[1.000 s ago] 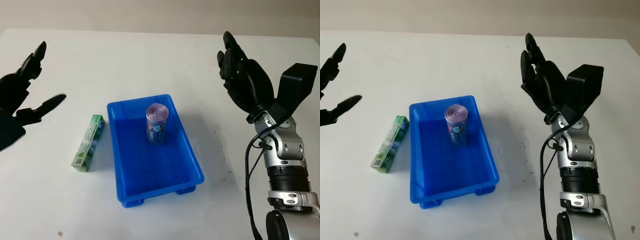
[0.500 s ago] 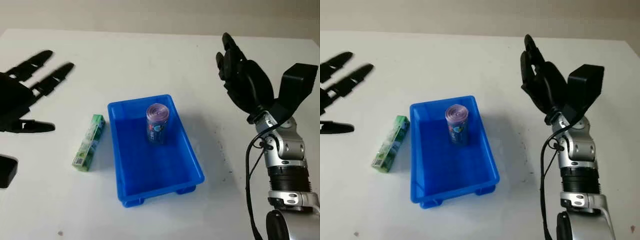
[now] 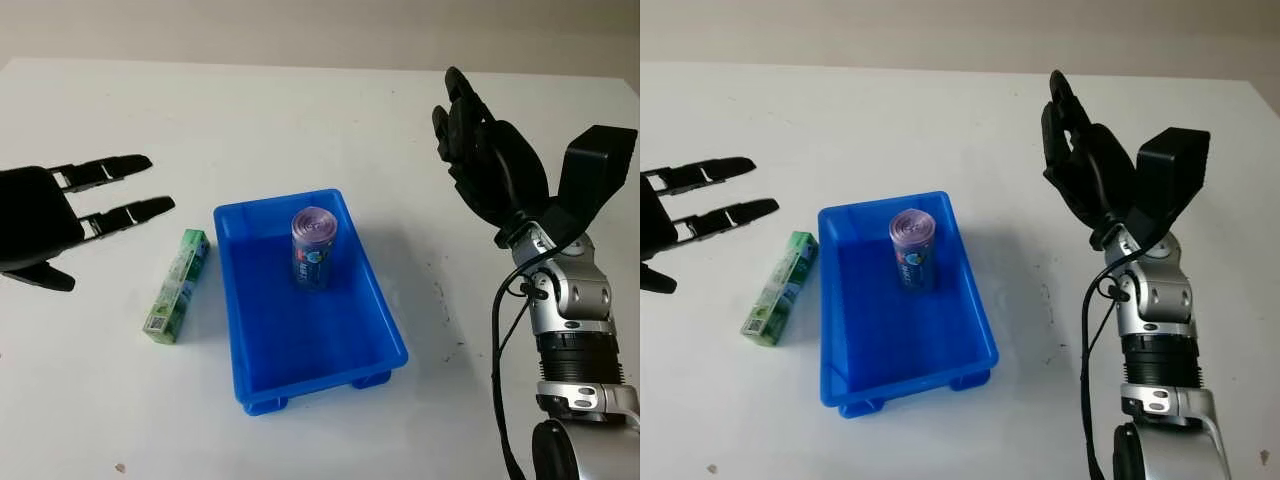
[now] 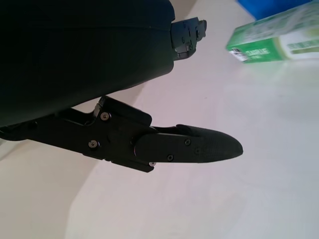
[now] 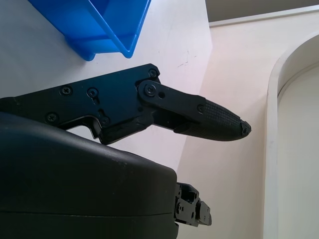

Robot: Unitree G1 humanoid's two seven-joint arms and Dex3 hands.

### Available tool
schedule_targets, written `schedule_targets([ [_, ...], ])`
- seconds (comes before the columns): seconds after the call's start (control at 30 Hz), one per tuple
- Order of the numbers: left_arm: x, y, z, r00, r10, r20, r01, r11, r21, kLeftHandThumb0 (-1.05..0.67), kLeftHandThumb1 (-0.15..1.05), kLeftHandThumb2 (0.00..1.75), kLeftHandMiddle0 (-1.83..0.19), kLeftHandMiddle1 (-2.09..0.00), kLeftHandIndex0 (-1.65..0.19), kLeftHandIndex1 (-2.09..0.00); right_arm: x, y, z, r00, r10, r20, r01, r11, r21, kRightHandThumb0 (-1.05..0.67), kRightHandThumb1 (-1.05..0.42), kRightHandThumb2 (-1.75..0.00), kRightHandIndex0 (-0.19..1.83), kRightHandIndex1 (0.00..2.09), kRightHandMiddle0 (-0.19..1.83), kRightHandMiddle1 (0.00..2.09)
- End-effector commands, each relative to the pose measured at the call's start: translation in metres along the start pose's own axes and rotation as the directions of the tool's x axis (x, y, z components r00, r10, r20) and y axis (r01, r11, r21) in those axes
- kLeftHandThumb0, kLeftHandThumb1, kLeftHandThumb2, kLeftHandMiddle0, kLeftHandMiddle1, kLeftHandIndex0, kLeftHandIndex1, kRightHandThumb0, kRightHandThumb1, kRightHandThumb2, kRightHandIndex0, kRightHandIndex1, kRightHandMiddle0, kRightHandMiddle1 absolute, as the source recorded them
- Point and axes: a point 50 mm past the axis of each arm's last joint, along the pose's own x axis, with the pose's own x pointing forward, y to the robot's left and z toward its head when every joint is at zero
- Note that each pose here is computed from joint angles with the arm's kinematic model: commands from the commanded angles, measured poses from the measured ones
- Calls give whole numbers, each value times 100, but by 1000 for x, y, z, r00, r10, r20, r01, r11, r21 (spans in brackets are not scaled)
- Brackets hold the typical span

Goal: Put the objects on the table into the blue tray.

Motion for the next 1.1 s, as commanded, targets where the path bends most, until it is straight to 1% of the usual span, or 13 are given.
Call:
schedule_targets([
  [0.0,-7,1,-7,1000,-12,17,11,999,34,-68,105,31,19,0,19,0,0,0,5,1000,2,22,-2,1000,8,-70,-105,-70,-19,0,-19,0],
  [0.13,-7,-1,-5,998,8,58,-10,999,30,-66,105,32,19,0,19,0,1,1,3,1000,10,28,-11,1000,19,-70,-105,-70,-19,0,-19,0],
  [0.27,-2,-2,-1,991,89,98,-93,995,31,-64,105,31,19,-1,19,0,1,0,2,999,17,33,-17,1000,26,-69,-105,-70,-19,0,-19,0],
  [0.33,0,-3,0,985,131,116,-135,991,23,-63,105,27,15,-4,19,0,1,0,2,999,10,32,-10,1000,19,-68,-105,-70,-19,0,-19,0],
  [0.47,6,-1,2,976,159,151,-162,987,8,-63,105,26,13,-5,15,-4,0,0,5,1000,1,31,-1,1000,10,-67,-105,-71,-19,0,-19,0],
  [0.77,14,4,4,963,201,178,-198,980,-34,-62,105,22,13,-6,14,-4,-2,-2,7,1000,-13,26,13,1000,1,-67,-105,-70,-19,0,-19,0],
  [0.9,16,7,6,961,187,203,-188,982,-12,-61,105,25,13,-5,17,-3,-1,-1,8,1000,-9,30,9,1000,-1,-67,-105,-70,-19,0,-19,0],
  [1.07,17,6,10,961,184,205,-185,983,-14,-61,105,25,12,-6,16,-4,0,0,8,1000,-7,29,7,1000,-1,-67,-105,-70,-19,0,-19,0],
])
